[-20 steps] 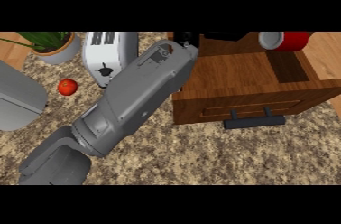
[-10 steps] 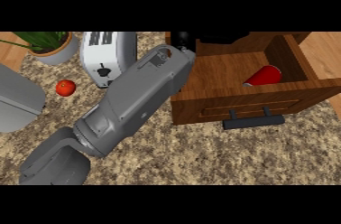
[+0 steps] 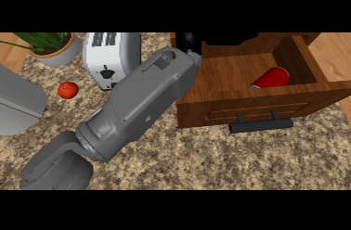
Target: Pick up the can, place it into the drawer and close the drawer
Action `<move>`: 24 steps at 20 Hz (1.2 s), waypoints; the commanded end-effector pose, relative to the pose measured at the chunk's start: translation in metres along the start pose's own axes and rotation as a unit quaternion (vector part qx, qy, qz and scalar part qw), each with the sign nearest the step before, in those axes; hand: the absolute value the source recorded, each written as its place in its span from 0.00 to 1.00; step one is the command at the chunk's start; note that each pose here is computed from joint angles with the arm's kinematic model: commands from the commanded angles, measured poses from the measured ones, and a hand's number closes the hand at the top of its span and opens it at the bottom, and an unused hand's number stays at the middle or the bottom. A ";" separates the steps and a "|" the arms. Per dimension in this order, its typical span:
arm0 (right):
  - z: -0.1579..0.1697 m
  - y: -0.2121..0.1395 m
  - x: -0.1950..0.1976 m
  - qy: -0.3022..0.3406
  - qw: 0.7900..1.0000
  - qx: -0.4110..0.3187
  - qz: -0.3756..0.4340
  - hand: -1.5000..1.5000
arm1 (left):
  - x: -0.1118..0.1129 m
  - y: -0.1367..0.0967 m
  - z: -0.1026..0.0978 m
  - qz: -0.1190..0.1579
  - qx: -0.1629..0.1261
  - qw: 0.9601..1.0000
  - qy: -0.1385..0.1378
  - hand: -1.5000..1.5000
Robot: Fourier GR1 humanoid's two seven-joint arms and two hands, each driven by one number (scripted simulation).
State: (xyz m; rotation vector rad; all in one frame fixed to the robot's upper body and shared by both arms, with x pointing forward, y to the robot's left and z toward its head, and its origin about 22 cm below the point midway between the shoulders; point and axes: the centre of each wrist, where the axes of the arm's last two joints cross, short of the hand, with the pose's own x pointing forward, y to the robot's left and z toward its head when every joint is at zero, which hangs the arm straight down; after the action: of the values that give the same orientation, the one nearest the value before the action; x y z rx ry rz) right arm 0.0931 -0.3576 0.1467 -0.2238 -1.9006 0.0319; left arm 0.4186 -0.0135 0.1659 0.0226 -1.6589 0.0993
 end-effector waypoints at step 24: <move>-0.114 0.123 -0.006 -0.120 0.935 0.109 0.315 0.00 | 0.035 -0.003 -0.007 0.033 -0.002 0.999 -0.019 0.00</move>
State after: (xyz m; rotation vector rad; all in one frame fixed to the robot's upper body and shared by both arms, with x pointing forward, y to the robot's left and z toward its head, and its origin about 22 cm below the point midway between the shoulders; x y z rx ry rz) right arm 0.1952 -0.2711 0.1672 -0.6359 -1.9770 0.6512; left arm 0.4161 -0.0222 0.1900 -0.0422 -1.7143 0.1438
